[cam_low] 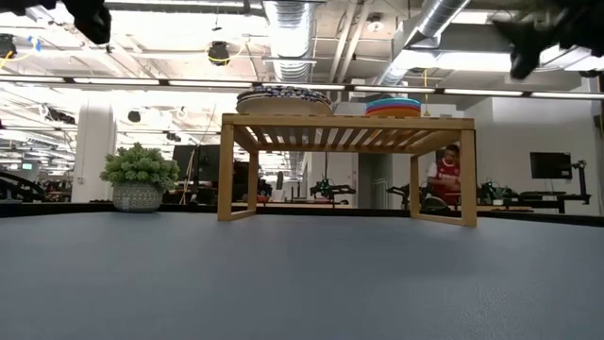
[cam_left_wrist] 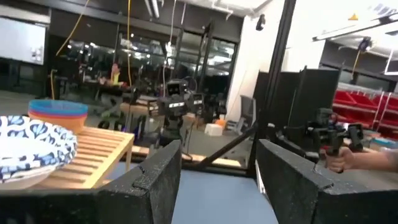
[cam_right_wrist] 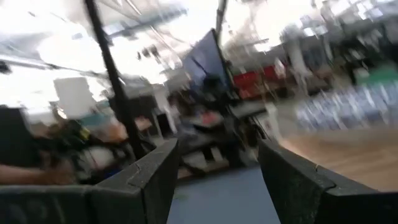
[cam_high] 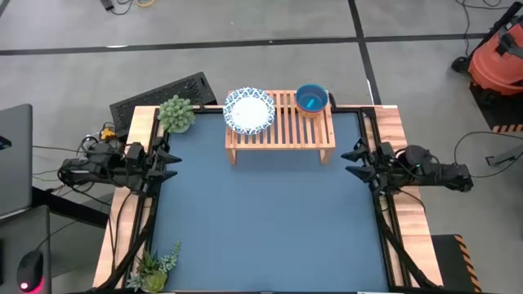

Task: Place and stack bowls onto a shelf
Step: Return to Home Position

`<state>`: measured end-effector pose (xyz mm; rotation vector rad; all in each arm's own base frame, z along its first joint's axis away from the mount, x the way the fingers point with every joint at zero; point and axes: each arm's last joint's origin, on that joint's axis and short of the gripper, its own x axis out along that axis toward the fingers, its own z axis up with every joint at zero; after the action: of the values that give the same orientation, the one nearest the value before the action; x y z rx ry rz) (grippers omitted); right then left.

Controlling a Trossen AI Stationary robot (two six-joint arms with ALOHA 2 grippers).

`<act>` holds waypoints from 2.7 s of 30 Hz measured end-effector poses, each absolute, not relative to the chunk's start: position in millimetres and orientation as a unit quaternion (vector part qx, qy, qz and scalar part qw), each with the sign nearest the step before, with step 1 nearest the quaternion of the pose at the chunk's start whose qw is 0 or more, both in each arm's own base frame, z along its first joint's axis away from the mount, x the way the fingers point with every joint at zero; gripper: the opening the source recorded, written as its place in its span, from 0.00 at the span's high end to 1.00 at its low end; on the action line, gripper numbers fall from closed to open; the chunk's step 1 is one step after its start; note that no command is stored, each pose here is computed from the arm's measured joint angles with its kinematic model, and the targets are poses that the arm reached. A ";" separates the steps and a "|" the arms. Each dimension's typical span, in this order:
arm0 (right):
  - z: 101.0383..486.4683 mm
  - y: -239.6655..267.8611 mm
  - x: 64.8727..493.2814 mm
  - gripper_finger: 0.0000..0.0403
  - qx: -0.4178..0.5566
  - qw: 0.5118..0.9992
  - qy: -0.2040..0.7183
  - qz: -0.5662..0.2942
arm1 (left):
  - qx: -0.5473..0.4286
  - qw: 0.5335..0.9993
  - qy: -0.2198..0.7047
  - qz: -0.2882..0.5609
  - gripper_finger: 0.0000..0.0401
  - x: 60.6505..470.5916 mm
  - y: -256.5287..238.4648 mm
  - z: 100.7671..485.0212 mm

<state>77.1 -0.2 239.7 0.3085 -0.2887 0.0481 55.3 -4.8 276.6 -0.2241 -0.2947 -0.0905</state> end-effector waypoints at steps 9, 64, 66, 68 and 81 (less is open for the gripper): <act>177.9 -2.0 96.7 0.38 0.159 0.985 -0.064 0.000 | -0.125 0.986 -0.102 -0.040 0.51 69.2 -6.3 249.4; 169.4 -3.7 97.4 0.38 0.157 0.987 -0.025 -0.034 | -0.204 0.979 -0.025 0.007 0.51 97.0 -7.2 170.8; 169.4 -3.7 97.4 0.38 0.157 0.987 -0.025 -0.034 | -0.204 0.979 -0.025 0.007 0.51 97.0 -7.2 170.9; 169.4 -3.7 97.4 0.38 0.157 0.987 -0.025 -0.034 | -0.204 0.979 -0.025 0.007 0.51 97.0 -7.2 170.8; 169.4 -3.7 97.4 0.38 0.157 0.987 -0.025 -0.034 | -0.204 0.979 -0.025 0.007 0.51 97.0 -7.2 170.8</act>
<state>97.4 -3.7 169.4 0.3151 -0.0505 -0.0680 97.0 -7.2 170.8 -0.4105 -0.0500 0.0140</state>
